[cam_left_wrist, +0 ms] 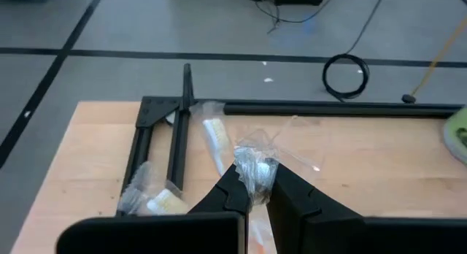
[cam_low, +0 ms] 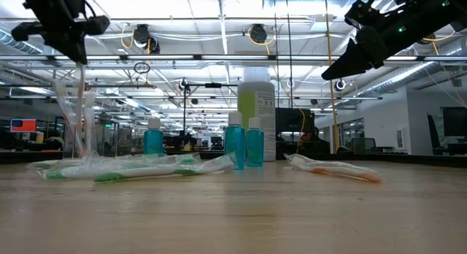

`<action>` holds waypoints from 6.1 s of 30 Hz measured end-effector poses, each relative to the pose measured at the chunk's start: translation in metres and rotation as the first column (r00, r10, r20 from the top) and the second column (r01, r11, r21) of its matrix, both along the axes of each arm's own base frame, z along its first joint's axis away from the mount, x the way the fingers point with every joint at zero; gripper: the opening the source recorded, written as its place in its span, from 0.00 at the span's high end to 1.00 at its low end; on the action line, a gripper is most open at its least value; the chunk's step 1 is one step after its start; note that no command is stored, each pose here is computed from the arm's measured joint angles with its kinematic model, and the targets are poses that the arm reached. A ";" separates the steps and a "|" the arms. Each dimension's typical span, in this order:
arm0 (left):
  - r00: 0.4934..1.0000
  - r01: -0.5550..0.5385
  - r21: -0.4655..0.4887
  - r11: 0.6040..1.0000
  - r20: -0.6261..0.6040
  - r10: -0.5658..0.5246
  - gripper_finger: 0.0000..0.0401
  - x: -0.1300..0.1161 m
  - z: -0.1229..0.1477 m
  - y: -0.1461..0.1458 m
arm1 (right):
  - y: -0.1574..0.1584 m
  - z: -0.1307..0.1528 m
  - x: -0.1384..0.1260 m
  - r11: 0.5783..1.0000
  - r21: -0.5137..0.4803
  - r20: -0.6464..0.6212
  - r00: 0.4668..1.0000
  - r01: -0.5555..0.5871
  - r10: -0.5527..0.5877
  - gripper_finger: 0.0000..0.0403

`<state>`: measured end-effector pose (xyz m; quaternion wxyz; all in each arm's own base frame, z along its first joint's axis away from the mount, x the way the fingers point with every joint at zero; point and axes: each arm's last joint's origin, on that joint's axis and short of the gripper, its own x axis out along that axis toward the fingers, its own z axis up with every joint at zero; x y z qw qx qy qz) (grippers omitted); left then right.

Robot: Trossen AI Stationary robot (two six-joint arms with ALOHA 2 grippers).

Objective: Pick & Place toothbrushing station
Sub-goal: Put the orange toothbrush into the left section of the transparent organizer

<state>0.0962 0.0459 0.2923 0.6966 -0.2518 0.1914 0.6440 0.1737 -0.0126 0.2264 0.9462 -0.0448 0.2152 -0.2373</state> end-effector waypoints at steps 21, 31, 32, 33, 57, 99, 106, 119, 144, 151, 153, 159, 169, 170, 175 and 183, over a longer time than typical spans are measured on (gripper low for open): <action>0.997 -0.071 -0.011 0.997 -0.011 0.071 0.94 0.007 -0.056 0.008 | 0.000 0.000 0.000 1.000 0.003 0.002 1.000 0.001 -0.001 0.35; 0.998 -0.029 -0.033 0.999 -0.051 0.027 0.67 0.005 -0.057 0.007 | 0.000 0.000 0.000 1.000 0.009 0.005 1.000 0.004 -0.004 0.35; 0.999 -0.028 -0.034 0.999 -0.047 0.026 0.62 0.005 -0.057 0.006 | 0.000 0.000 0.000 1.000 0.009 0.005 1.000 0.004 -0.004 0.35; 0.999 -0.028 -0.033 0.999 -0.045 0.026 0.57 0.005 -0.056 0.006 | 0.000 0.000 0.000 1.000 0.009 0.005 1.000 0.004 -0.004 0.35; 0.987 0.083 0.089 0.993 0.131 -0.094 0.40 -0.005 0.008 0.000 | 0.000 0.000 0.000 1.000 0.009 0.004 1.000 0.004 -0.004 0.35; 0.981 -0.121 -0.055 0.991 -0.160 0.111 0.40 0.007 -0.041 -0.009 | 0.000 -0.001 0.000 1.000 0.018 0.003 1.000 0.008 -0.008 0.35; 0.952 -0.224 -0.068 0.972 -0.231 0.203 0.40 -0.004 -0.041 -0.003 | 0.000 -0.001 0.000 1.000 0.018 0.003 1.000 0.008 -0.008 0.35; 0.923 -0.298 -0.074 0.952 -0.277 0.267 0.40 -0.010 -0.041 0.007 | 0.000 -0.001 0.000 0.999 0.030 0.010 1.000 0.013 -0.013 0.35; 0.988 0.003 0.001 1.000 -0.151 -0.003 0.40 0.014 -0.009 -0.012 | 0.004 -0.007 0.007 0.989 0.149 0.031 1.000 -0.002 -0.003 0.35; 0.911 0.413 0.238 0.879 -0.110 -0.398 0.40 0.051 0.013 -0.047 | 0.025 -0.029 0.032 0.965 0.226 -0.038 0.989 -0.134 0.146 0.35; 0.862 0.505 0.278 0.817 -0.110 -0.496 0.40 0.059 0.019 -0.058 | 0.032 -0.029 0.043 0.959 0.233 -0.052 0.982 -0.164 0.181 0.35; 0.677 0.710 0.368 0.600 -0.126 -0.725 0.40 0.076 0.020 -0.089 | 0.064 -0.029 0.073 0.941 0.215 -0.146 0.944 -0.260 0.295 0.35; 0.124 0.831 0.555 0.033 -0.127 -0.984 0.40 0.090 -0.023 -0.114 | 0.118 -0.062 0.100 0.877 0.336 -0.266 0.859 -0.342 0.437 0.35; 0.128 0.826 0.563 0.035 -0.127 -0.984 0.40 0.088 -0.026 -0.113 | 0.119 -0.066 0.101 0.872 0.364 -0.271 0.859 -0.327 0.435 0.35; 0.189 0.804 0.578 0.136 -0.032 -0.981 0.40 0.083 -0.024 -0.108 | 0.125 -0.084 0.101 0.845 0.475 -0.313 0.850 -0.246 0.423 0.35; 0.186 0.822 0.553 0.139 -0.028 -0.982 0.40 0.084 -0.028 -0.109 | 0.117 -0.090 0.081 0.852 0.524 -0.493 0.815 0.000 0.303 0.35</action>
